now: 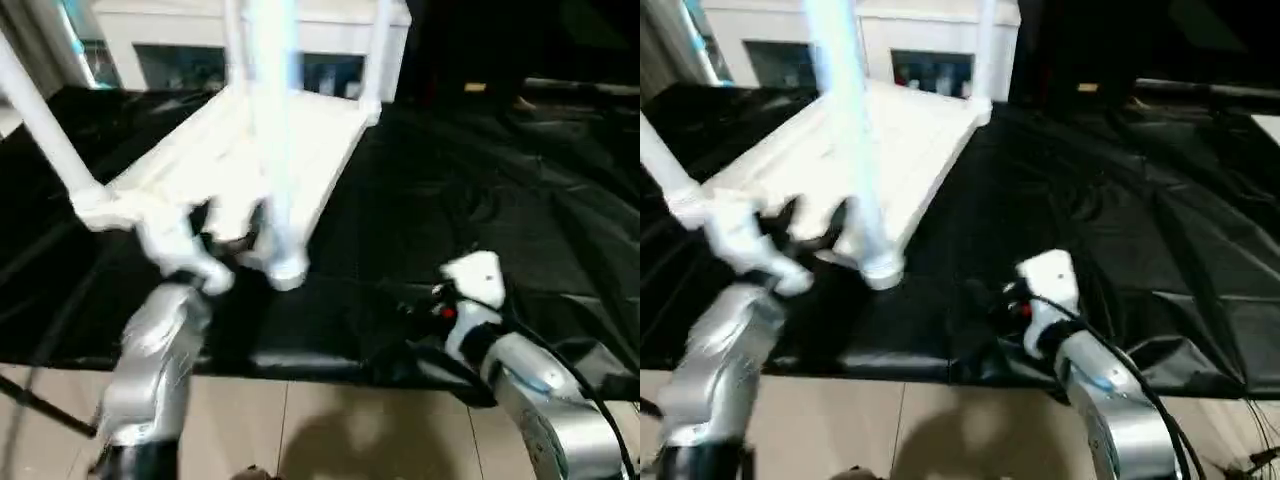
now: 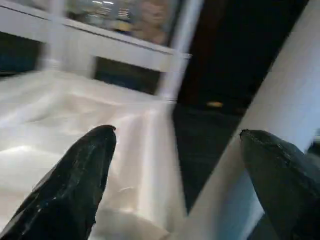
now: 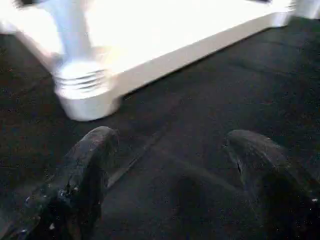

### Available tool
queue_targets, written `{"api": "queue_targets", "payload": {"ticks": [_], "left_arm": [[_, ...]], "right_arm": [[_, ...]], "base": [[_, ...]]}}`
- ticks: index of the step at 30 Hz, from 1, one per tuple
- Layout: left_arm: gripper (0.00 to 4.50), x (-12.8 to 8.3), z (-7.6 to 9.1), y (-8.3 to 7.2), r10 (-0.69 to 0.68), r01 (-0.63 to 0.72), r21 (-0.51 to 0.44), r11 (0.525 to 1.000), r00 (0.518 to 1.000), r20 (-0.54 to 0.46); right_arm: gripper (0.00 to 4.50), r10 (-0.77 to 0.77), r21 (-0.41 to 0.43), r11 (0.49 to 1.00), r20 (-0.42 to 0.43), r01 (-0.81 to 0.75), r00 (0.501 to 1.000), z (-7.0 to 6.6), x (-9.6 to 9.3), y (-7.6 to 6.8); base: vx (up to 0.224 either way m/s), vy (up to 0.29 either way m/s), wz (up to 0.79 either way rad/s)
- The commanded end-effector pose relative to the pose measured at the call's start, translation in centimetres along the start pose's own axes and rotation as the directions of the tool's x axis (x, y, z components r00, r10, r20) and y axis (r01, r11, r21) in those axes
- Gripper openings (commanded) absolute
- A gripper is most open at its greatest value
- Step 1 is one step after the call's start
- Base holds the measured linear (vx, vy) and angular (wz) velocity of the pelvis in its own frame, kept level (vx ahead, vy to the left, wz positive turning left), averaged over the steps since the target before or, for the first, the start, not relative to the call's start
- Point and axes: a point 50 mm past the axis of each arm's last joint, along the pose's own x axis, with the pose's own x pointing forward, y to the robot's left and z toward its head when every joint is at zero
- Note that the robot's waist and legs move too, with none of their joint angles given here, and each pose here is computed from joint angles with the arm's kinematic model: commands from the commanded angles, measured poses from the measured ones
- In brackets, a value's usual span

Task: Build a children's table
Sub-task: Rotate table base

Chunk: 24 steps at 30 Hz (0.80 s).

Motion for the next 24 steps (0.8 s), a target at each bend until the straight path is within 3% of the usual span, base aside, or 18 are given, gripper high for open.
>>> {"api": "queue_targets", "payload": {"ticks": [1, 5, 11, 13, 20, 24], "left_arm": [[4.43, 0.9, -0.3, -1.6, -0.148, 0.147, -0.046, 0.988, 0.989, -0.015], [4.43, 1.9, -0.4, -2.4, -0.193, 0.193, -0.013, 0.981, 0.981, -0.025], [4.43, 4.2, -1.0, -4.9, -0.244, 0.246, 0.036, 0.969, 0.969, -0.044], [4.43, 5.8, -1.9, -5.9, -0.227, 0.234, 0.087, 0.968, 0.971, -0.077], [4.43, 6.1, -2.5, -4.9, -0.172, 0.182, 0.113, 0.977, 0.981, -0.094], [4.43, 3.7, -1.2, -3.0, -0.130, 0.132, 0.082, 0.988, 0.991, -0.021]], "right_arm": [[3.89, 0.065, -0.047, 0.997, 0.007, -0.064, 0.998, 0.6, 0.1, 0.3], [3.89, 0.064, -0.057, 0.996, -0.003, -0.064, 0.998, 0.4, 0.1, 0.2], [3.89, 0.066, -0.074, 0.995, -0.042, -0.069, 0.997, -0.2, 0.2, 0.3], [3.89, 0.069, -0.084, 0.994, -0.053, -0.073, 0.996, -0.4, 0.3, 0.3], [3.89, 0.054, -0.086, 0.995, -0.051, -0.058, 0.997, -0.3, 0.1, 0.1], [3.89, 0.066, -0.066, 0.995, -0.042, -0.069, 0.997, -0.6, -0.1, 0.6]], "base": [[0.000, 0.000, 0.00], [0.000, 0.000, 0.00], [0.000, 0.000, 0.00], [0.000, 0.000, 0.00], [0.000, 0.000, 0.00], [0.000, 0.000, 0.00]]}}
